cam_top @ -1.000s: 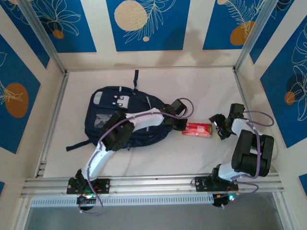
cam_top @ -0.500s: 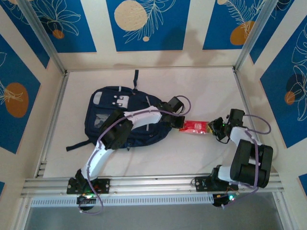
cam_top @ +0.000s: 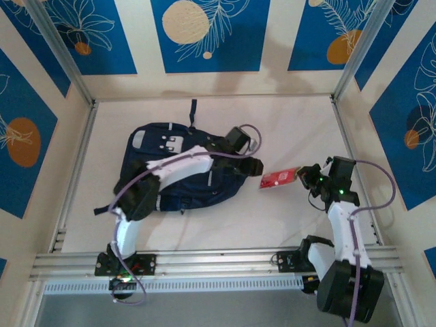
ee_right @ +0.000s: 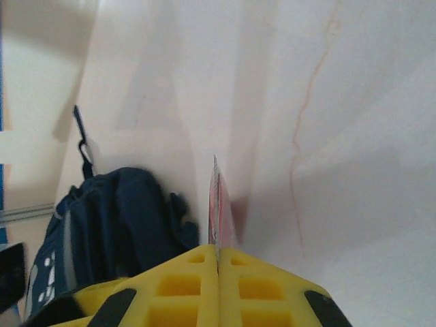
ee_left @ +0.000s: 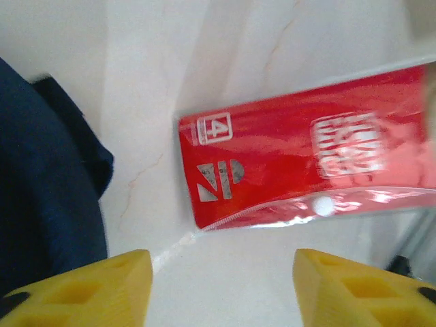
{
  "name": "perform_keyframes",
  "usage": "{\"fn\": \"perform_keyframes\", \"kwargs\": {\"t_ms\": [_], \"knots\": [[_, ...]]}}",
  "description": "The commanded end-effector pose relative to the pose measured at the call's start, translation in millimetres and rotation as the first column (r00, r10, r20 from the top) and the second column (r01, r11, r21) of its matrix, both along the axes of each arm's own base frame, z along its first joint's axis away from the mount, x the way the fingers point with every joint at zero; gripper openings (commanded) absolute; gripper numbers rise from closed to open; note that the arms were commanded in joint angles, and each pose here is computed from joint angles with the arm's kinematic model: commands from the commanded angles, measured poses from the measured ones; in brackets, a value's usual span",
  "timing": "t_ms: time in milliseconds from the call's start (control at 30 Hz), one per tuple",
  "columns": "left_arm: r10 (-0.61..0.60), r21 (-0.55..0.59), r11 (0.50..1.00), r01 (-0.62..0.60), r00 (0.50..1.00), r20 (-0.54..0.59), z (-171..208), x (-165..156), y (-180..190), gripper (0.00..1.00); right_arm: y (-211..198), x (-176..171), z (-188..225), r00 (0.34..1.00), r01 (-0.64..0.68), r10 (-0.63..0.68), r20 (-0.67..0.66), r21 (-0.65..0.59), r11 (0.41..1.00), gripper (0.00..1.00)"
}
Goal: Pack the student bag
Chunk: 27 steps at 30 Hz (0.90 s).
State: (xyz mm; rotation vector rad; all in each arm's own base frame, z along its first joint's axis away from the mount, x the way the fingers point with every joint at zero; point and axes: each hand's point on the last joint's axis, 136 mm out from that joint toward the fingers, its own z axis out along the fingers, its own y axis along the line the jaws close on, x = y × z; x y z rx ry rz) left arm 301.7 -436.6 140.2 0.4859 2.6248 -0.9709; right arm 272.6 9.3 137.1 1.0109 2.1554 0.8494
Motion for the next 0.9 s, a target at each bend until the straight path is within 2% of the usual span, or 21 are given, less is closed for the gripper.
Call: {"fn": "perform_keyframes", "kwargs": {"t_ms": [0,200,333,433,567,667,867], "knots": [[0.073,-0.072,0.995,-0.068,0.995,0.07,61,6,33,0.63,12,-9,21,0.999,0.001,-0.004,0.045,0.069,0.998,0.0],[0.168,-0.162,0.975,-0.153,0.982,0.083,97,-3,82,0.75,46,-3,71,0.984,-0.096,0.062,0.169,0.197,0.976,0.0],[0.208,-0.255,0.947,-0.193,0.978,0.033,109,-16,101,0.81,69,-1,119,0.956,-0.17,0.111,0.271,0.205,0.964,0.0],[0.23,-0.387,0.895,-0.222,0.973,-0.026,127,-23,110,0.83,86,-3,155,0.923,-0.228,0.145,0.358,0.202,0.952,0.0],[0.26,-0.516,0.822,-0.243,0.965,-0.04,147,-32,119,0.95,108,-7,189,0.879,-0.309,0.174,0.444,0.253,0.917,0.0],[0.25,-0.585,0.778,-0.227,0.967,-0.043,161,-34,118,0.96,121,-8,199,0.859,-0.357,0.178,0.48,0.312,0.88,0.0],[0.216,-0.71,0.68,-0.184,0.975,-0.045,180,-37,114,0.87,140,-13,202,0.833,-0.429,0.163,0.529,0.429,0.795,0.0]]}}
